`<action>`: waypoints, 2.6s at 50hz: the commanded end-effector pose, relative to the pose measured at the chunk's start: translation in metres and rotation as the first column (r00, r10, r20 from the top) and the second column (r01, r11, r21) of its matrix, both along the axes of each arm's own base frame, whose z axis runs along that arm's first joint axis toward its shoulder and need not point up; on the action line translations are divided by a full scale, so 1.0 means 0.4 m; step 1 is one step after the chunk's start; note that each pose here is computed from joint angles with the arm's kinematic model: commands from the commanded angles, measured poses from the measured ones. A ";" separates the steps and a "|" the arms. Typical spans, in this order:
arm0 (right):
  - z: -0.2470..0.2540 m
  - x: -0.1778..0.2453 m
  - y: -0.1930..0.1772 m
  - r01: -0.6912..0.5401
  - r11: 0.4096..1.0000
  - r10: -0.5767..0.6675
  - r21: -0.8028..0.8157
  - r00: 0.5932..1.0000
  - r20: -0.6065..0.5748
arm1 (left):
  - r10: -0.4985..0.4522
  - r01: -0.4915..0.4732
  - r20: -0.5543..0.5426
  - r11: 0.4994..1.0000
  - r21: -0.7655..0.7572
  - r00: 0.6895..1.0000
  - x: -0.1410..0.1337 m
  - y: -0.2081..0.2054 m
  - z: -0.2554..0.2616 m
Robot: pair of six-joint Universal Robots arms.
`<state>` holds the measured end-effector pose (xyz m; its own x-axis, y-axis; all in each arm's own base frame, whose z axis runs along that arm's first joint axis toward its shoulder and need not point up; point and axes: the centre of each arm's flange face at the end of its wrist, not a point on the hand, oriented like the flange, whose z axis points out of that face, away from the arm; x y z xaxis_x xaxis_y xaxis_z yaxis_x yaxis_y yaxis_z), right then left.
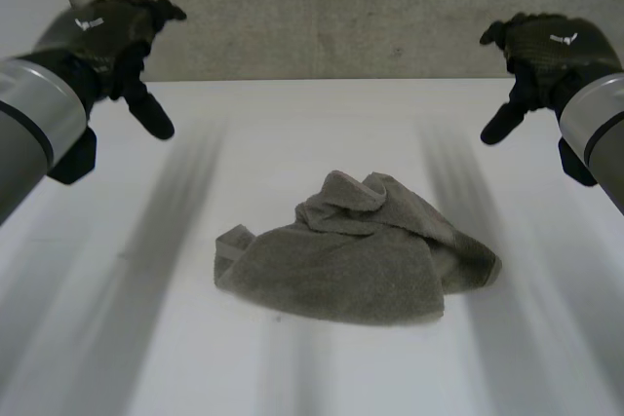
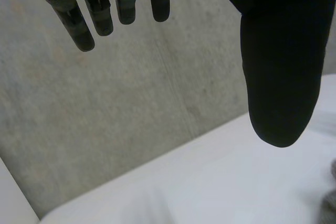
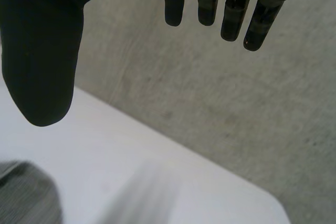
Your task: Fold the laundry
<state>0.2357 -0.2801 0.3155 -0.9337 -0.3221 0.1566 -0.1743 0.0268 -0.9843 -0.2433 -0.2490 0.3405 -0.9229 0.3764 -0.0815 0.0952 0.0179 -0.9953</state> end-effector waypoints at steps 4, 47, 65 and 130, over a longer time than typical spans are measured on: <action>-0.164 -0.020 0.009 -0.060 0.937 0.097 0.344 0.991 -0.093 | -0.071 0.054 0.075 0.978 0.202 0.995 -0.030 0.014 -0.200; -0.043 0.004 -0.052 -0.135 0.982 0.116 -0.130 0.983 -0.143 | -0.146 0.146 0.009 0.989 -0.004 0.989 -0.091 0.024 -0.109; -0.033 0.002 -0.051 -0.178 0.984 0.166 -0.001 0.921 -0.353 | -0.108 0.103 0.048 0.989 0.102 0.993 -0.034 0.052 -0.139; -0.469 -0.054 0.004 -0.145 0.958 0.239 0.248 0.881 -0.408 | -0.084 0.029 0.274 0.979 0.200 0.958 0.055 -0.077 -0.430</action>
<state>0.2172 -0.2710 0.1369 -0.7127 -0.5650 0.4158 -0.5828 0.1470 -0.7992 -0.2226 -0.2793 0.1671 -0.8516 0.4644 -0.2432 0.3676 0.1982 -0.9086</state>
